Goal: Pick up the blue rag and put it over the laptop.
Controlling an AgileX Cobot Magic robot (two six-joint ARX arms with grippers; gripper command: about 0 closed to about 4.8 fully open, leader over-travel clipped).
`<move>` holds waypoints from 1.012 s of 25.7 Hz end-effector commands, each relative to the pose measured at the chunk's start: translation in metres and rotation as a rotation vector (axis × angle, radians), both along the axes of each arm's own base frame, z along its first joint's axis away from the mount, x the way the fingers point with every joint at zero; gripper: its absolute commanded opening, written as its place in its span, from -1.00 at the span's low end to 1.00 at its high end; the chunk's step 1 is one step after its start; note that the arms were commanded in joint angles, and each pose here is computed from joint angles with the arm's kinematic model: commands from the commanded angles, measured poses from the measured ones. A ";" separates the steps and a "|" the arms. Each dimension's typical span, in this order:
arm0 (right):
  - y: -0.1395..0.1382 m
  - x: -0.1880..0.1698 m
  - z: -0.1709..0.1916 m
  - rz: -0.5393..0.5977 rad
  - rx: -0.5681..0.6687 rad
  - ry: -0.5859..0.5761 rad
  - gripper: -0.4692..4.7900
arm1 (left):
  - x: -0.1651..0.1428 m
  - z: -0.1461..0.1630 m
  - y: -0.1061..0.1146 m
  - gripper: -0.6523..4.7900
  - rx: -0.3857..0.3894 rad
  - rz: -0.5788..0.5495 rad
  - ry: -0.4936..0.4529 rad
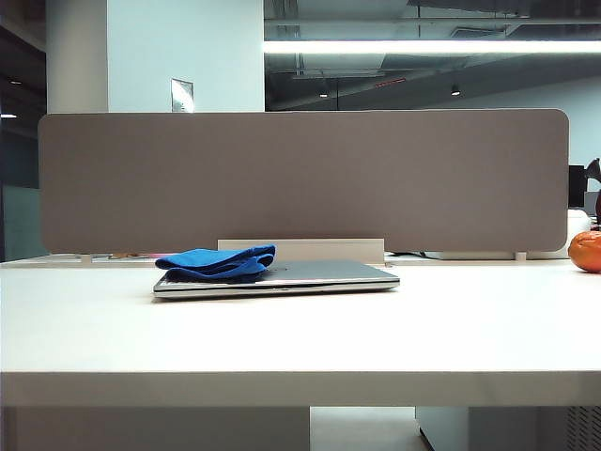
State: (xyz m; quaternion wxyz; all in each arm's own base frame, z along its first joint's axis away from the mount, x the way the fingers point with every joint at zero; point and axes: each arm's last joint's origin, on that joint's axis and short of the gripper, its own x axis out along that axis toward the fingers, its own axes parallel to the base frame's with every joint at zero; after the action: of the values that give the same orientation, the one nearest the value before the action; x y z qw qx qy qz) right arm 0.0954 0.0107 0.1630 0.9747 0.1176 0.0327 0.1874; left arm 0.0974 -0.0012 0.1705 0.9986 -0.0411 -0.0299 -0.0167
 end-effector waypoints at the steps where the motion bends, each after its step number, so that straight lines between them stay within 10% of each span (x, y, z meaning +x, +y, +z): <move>1: -0.009 0.002 0.001 -0.328 -0.014 -0.028 -0.74 | 0.000 0.002 0.000 -0.78 -0.003 -0.006 -0.009; 26: -0.012 0.002 -0.002 -0.404 -0.141 -0.016 -0.74 | 0.000 0.002 0.000 -0.78 -0.003 -0.006 -0.009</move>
State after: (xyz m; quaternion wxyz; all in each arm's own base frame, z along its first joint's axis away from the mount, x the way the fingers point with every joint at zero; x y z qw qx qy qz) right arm 0.0974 -0.0008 0.1612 0.9983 0.0531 0.0191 -0.0134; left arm 0.0974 -0.0012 0.1705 0.9986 -0.0413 -0.0299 -0.0167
